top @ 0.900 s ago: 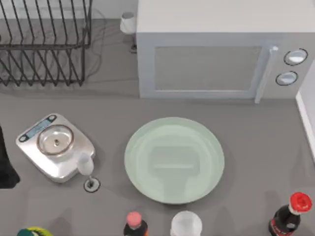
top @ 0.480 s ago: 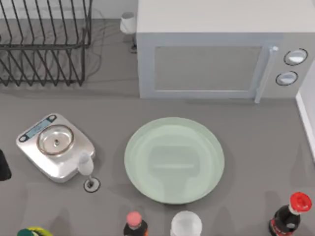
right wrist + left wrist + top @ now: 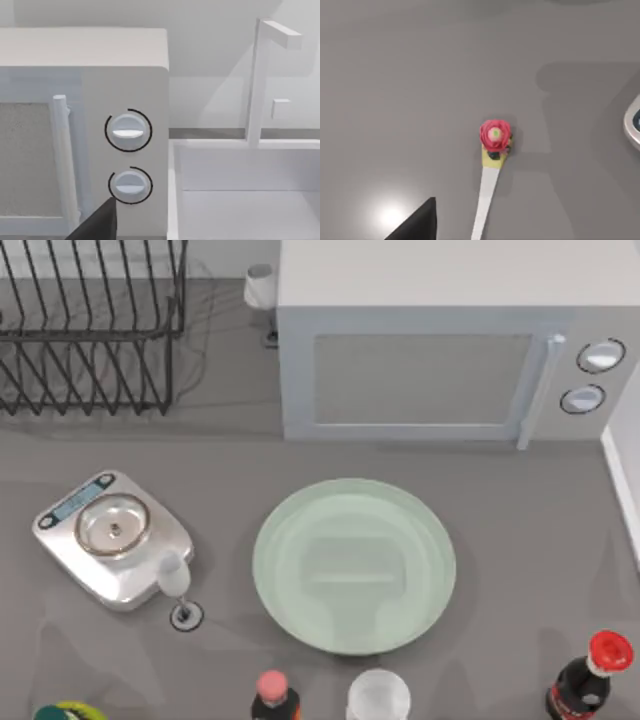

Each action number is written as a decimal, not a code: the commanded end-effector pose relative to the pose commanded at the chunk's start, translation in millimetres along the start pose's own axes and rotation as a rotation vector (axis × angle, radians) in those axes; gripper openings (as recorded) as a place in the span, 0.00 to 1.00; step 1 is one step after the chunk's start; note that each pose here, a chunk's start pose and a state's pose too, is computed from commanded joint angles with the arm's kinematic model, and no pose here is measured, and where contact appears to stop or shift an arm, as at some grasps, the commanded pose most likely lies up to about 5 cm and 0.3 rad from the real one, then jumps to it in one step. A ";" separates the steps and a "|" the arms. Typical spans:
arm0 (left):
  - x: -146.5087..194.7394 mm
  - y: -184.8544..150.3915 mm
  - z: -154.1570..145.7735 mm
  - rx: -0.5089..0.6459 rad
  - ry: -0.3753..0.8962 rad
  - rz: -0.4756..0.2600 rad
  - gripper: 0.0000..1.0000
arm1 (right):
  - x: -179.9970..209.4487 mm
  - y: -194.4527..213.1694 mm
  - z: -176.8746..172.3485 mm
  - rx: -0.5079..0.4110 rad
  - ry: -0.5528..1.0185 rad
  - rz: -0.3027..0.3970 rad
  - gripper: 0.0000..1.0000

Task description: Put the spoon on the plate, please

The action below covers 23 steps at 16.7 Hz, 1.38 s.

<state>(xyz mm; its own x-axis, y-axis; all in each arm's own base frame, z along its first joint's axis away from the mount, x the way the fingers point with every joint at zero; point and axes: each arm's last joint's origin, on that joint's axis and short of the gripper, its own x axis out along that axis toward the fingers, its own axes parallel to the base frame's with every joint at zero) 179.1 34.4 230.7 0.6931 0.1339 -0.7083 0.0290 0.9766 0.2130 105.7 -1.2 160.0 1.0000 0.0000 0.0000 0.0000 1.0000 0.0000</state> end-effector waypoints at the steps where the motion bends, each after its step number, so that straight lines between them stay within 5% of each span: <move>1: 9.3 7.1 9.2 0.019 0.090 -0.017 1.00 | 0.0 0.0 0.0 0.000 0.000 0.000 1.00; 10: 104.6 67.8 47.9 0.116 0.648 -0.235 1.00 | 0.0 0.0 0.0 0.000 0.000 0.000 1.00; 23: 140.4 74.7 35.8 0.123 0.729 -0.288 1.00 | 0.0 0.0 0.0 0.000 0.000 0.000 1.00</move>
<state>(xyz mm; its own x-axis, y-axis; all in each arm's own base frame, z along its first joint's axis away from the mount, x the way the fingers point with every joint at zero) 304.4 120.1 171.3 0.0011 -0.0027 -1.0000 0.2445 0.9697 -0.0024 105.7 -1.2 160.0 1.0000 0.0000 0.0000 0.0000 1.0000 0.0000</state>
